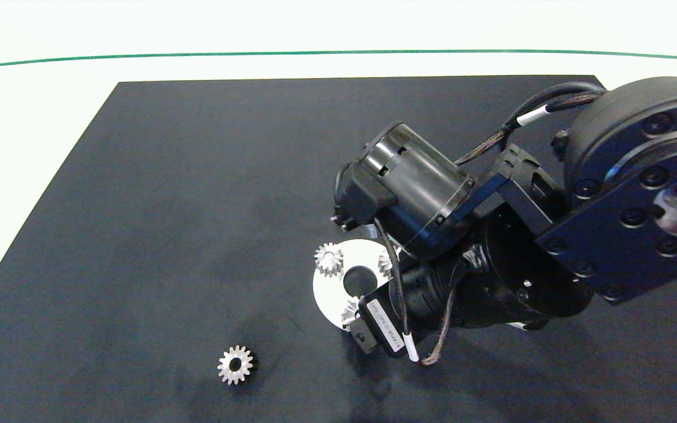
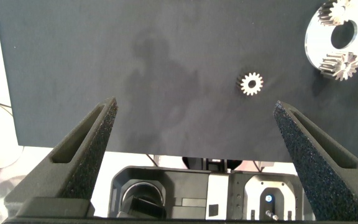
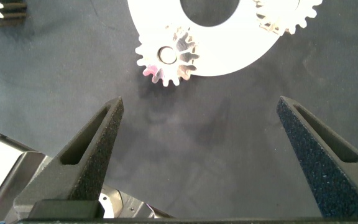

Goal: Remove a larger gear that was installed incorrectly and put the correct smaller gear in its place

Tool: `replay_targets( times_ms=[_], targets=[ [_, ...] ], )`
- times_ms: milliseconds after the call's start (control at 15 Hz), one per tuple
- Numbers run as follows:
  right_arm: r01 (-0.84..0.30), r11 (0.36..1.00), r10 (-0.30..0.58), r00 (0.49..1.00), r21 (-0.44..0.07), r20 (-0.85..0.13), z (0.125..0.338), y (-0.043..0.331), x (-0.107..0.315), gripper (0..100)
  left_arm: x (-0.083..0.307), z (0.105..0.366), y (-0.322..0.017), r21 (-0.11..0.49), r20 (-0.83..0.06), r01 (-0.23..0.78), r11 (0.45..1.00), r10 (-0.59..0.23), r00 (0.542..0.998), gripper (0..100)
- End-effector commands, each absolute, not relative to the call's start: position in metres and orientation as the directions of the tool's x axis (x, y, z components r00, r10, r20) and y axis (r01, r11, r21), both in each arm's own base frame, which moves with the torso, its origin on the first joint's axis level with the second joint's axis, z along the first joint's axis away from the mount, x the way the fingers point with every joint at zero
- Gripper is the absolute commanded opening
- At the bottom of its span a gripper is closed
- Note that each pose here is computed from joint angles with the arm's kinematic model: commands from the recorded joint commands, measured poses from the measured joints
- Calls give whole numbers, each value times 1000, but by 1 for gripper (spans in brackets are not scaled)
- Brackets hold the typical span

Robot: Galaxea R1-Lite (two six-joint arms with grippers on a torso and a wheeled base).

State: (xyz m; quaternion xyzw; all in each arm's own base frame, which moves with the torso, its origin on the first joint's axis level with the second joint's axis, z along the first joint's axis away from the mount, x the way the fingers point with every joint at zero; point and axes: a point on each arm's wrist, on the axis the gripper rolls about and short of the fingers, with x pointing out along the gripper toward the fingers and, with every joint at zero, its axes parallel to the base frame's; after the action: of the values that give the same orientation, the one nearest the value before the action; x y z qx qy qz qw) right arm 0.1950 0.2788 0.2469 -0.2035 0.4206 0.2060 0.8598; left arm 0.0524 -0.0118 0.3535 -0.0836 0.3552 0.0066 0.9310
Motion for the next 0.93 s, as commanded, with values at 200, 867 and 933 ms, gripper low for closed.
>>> replay_targets(
  times_ms=[200, 867, 933],
  targets=[
    [-521, 832, 161, 552, -188, -818, 239, 283, 200, 100, 53, 353, -12, -148, -669, -76, 986, -44, 742, 100],
    [-525, 828, 150, 544, -196, -825, 225, 300, 211, 100, 51, 353, -11, -150, -665, -76, 986, -44, 746, 100],
    [-527, 828, 155, 545, -193, -824, 226, 301, 211, 100, 51, 353, -11, -150, -665, -76, 986, -44, 746, 100]
  ],
)
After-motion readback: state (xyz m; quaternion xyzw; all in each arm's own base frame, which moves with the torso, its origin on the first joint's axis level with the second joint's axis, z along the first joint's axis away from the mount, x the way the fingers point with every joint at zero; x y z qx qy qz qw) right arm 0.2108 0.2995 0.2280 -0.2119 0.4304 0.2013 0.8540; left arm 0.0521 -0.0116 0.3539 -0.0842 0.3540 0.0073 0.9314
